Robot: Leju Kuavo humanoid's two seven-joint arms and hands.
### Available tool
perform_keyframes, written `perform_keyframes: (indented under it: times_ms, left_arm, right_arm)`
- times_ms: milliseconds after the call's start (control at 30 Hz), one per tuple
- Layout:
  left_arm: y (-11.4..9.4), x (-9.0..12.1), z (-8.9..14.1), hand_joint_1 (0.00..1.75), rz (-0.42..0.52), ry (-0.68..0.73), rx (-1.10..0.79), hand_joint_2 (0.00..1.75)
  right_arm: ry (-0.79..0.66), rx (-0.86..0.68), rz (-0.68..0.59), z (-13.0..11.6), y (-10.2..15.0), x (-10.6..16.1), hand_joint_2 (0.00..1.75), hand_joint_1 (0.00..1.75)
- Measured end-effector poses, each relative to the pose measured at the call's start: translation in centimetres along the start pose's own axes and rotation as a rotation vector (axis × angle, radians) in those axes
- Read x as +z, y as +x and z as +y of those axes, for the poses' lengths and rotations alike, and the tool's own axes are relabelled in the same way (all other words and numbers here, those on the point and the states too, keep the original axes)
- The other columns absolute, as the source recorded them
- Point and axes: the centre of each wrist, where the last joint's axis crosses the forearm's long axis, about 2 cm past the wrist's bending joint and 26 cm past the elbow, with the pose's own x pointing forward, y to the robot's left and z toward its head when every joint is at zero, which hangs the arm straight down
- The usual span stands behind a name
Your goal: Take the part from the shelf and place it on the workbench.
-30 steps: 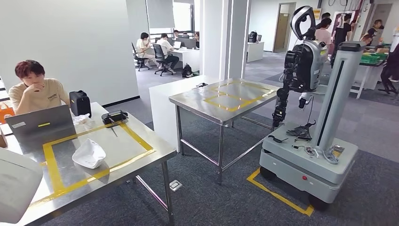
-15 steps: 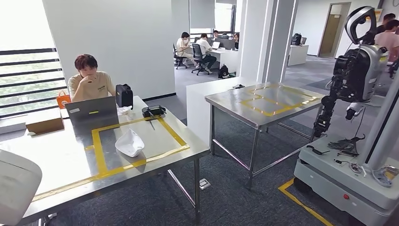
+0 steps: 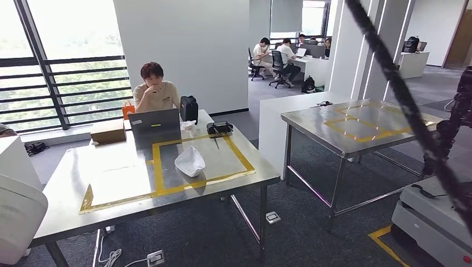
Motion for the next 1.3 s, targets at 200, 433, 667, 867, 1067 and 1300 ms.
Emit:
perform_keyframes:
  times_ms: [200,433,667,867,1067,1300]
  left_arm:
    - [-0.1,-0.2,-0.1,1.75,-0.005,-0.001,0.002,1.75]
    - [-0.6,0.0,-0.4,1.75,-0.005,0.004,0.002,1.75]
    - [-0.6,-0.2,-0.6,1.75,-0.006,0.004,-0.015,1.75]
    - [-1.2,0.1,-0.9,1.75,-0.006,0.012,-0.013,1.75]
    - [-1.3,-0.1,-1.2,1.75,-0.014,0.004,-0.013,1.75]
    - [-1.5,-0.3,-1.5,1.75,-0.017,-0.004,-0.01,1.75]
  right_arm:
    - [0.0,-0.003,-0.005,0.0,0.2,0.0,0.0,0.0]
    - [-0.002,-0.007,0.001,-0.1,-0.1,0.0,0.0,0.0]
    - [-0.007,-0.047,-0.014,-0.3,0.5,0.0,0.0,0.0]
    - [-0.009,-0.065,-0.006,-0.3,-0.1,0.0,0.0,0.0]
    - [-0.009,-0.07,-0.006,-0.4,-0.1,0.0,0.0,0.0]
    - [-0.01,-0.071,-0.005,-0.4,-0.2,0.0,0.0,0.0]
